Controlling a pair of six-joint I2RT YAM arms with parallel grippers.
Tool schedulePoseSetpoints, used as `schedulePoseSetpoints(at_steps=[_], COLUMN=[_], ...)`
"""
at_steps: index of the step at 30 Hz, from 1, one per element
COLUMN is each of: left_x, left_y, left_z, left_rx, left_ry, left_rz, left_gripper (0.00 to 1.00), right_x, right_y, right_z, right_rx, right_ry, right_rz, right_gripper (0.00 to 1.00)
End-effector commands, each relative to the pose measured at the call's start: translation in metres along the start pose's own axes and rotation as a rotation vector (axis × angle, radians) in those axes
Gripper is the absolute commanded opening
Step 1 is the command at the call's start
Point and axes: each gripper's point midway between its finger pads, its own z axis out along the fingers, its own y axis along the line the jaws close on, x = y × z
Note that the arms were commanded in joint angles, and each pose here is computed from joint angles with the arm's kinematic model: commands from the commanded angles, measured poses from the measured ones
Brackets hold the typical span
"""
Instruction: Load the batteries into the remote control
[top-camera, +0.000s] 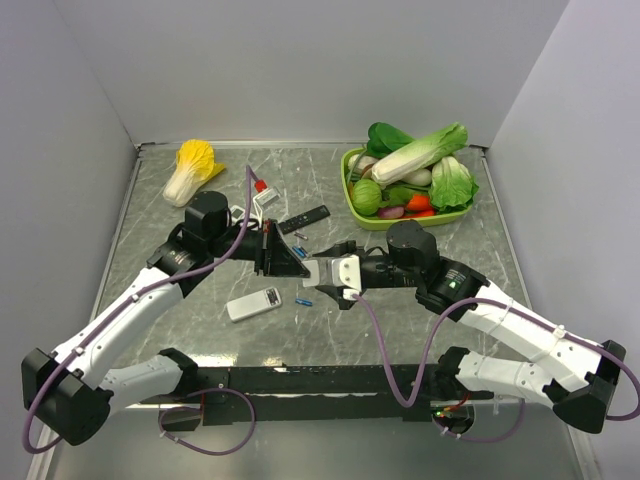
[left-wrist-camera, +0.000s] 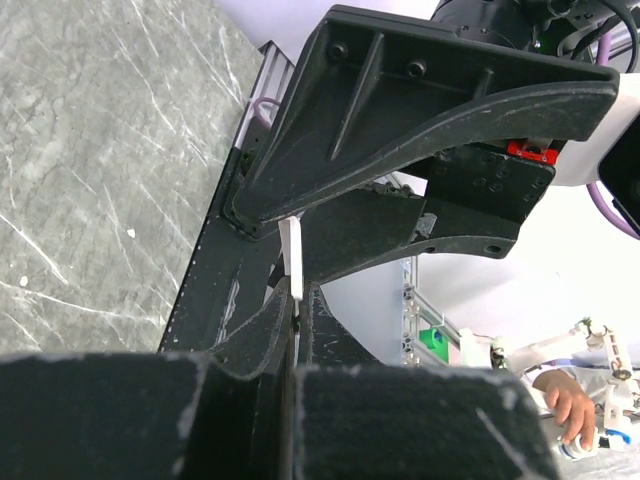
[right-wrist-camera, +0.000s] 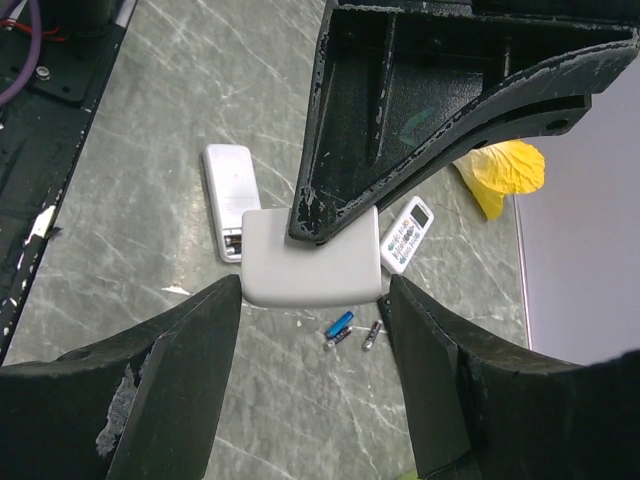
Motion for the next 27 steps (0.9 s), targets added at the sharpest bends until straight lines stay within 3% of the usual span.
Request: schedulePoseSetpoints(at_steps=[1,6,11,13,18,21,22,27], left_x=[-0.012,-0.011,-0.010,-0.008,-0.005,-0.004,-0.006,-0.011], left_y=[-0.018,-0.016,-0.013,-0.009,-0.004,0.003,0.007,0.031], left_z=[-0.001,0.000,0.001,0.002,0.002,0.002,0.002,-0.005], left_rx=[0.051,0.051,0.044,0.032,0.014,-0.024,-0.047,-0.180], left_ry=[-0.015,-0.010,-0.006,0.004,0.019,0.023,0.013,-0.042], left_rz=[0.059,0.047,0.044,0.030,0.023,0.020,0.020,-0.004], left_gripper=[0.01,0.01,0.01,0.01,0.04,0.28,0.40,0.67], right_x=[-0.020,-0.022,-0.021,-0.019,-0.015,-0.010,-0.007,0.015], right_y=[-0.018,-0.019,-0.015,-0.013,-0.011,-0.009,-0.008,-0.001], right_z=[-0.008,-0.009,-0.009,-0.008,-0.008,-0.008,-0.007,-0.004], right_rx=[0.056,0.059,0.040,0.033,0.026,0.024,0.019,0.022], right_ry=[-0.046,-0.051,-0.047,-0.042,-0.027,-0.010,-0.004,0.055], right_rz=[-0.072,-0.084,-0.080,-0.076,-0.070,-0.062,-0.056,-0.014], right_gripper=[0.68,0.66,0.51,0.39,0.27,0.24,0.22,0.15])
